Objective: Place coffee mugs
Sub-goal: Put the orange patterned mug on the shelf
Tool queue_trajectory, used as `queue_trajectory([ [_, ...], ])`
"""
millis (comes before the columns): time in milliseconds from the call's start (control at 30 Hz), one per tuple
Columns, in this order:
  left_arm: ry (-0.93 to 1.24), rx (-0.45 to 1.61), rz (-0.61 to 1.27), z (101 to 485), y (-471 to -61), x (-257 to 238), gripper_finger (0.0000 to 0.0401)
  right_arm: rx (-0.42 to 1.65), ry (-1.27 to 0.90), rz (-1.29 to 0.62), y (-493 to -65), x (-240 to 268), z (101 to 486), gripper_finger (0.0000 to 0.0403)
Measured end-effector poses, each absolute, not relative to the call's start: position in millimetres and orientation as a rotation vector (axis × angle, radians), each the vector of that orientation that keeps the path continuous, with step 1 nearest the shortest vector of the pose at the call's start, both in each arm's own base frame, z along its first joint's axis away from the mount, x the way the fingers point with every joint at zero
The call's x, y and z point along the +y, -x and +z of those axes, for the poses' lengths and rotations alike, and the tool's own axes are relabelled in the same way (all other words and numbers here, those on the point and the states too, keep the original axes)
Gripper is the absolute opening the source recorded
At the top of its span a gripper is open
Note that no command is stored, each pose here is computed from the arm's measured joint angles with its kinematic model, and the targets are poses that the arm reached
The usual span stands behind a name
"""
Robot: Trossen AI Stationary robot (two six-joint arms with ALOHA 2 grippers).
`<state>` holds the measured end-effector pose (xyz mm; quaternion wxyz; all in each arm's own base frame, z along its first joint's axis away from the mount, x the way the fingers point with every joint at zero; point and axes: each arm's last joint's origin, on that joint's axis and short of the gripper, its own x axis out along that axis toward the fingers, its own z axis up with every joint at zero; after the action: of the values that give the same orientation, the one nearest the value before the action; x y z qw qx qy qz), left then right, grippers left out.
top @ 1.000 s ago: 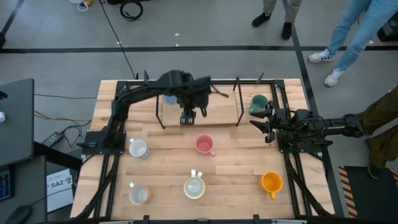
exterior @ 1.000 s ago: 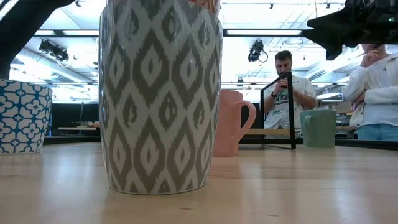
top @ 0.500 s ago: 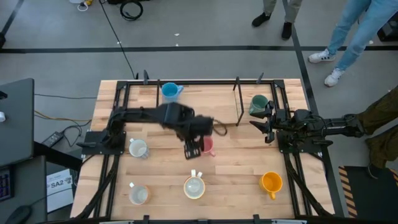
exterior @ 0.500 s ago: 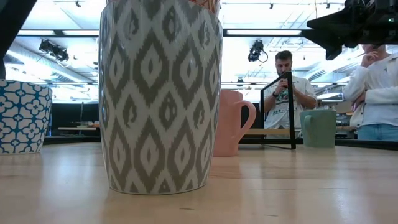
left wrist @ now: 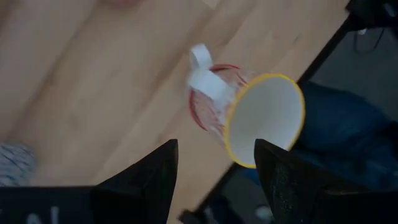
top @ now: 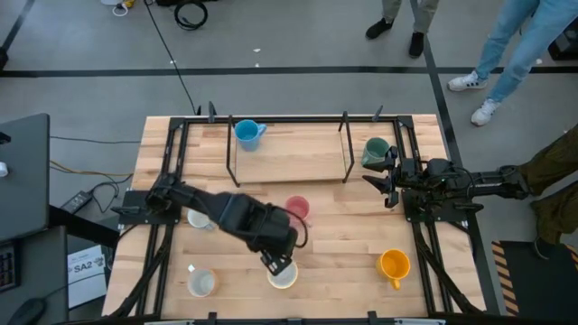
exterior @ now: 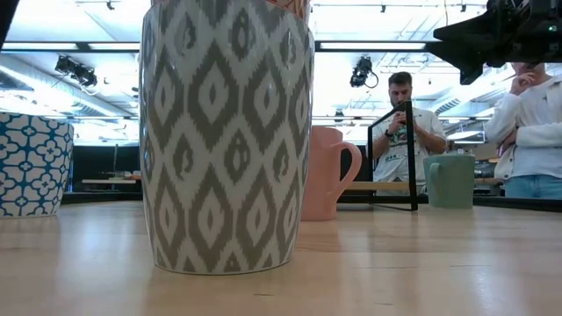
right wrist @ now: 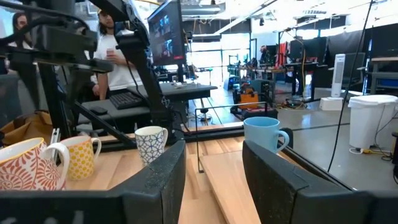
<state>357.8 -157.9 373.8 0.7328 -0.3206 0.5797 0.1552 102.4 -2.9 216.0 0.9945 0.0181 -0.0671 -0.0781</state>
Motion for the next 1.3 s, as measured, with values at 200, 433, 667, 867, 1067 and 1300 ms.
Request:
queue_trajectory([
  [200,0.787,1.221,0.382,366.0,-356.3,-183.0,0.0217,-0.134,-0.036,-0.157,-102.4,-2.9,216.0,0.0165],
  [433,0.777,1.218,0.47,351.9,-353.6,-193.3,0.0217,-0.134,-0.036,-0.156,-102.4,-2.9,216.0,0.0165],
  [667,0.768,1.247,0.516,328.0,-357.3,-196.4,0.0217,-0.134,-0.036,-0.155,-102.4,-2.8,215.9,0.0165],
  [867,0.776,1.235,0.516,325.1,-359.6,-197.0,0.0215,-0.133,-0.036,-0.155,-102.4,-2.8,215.8,0.0165],
  [1067,0.797,1.228,0.541,322.4,-361.9,-196.9,0.0196,-0.133,-0.036,-0.155,-102.4,-2.8,215.8,0.0165],
  [1300,0.78,1.245,0.566,309.7,-369.9,-196.7,0.0185,-0.133,-0.036,-0.155,-102.5,-2.8,215.7,0.0165],
])
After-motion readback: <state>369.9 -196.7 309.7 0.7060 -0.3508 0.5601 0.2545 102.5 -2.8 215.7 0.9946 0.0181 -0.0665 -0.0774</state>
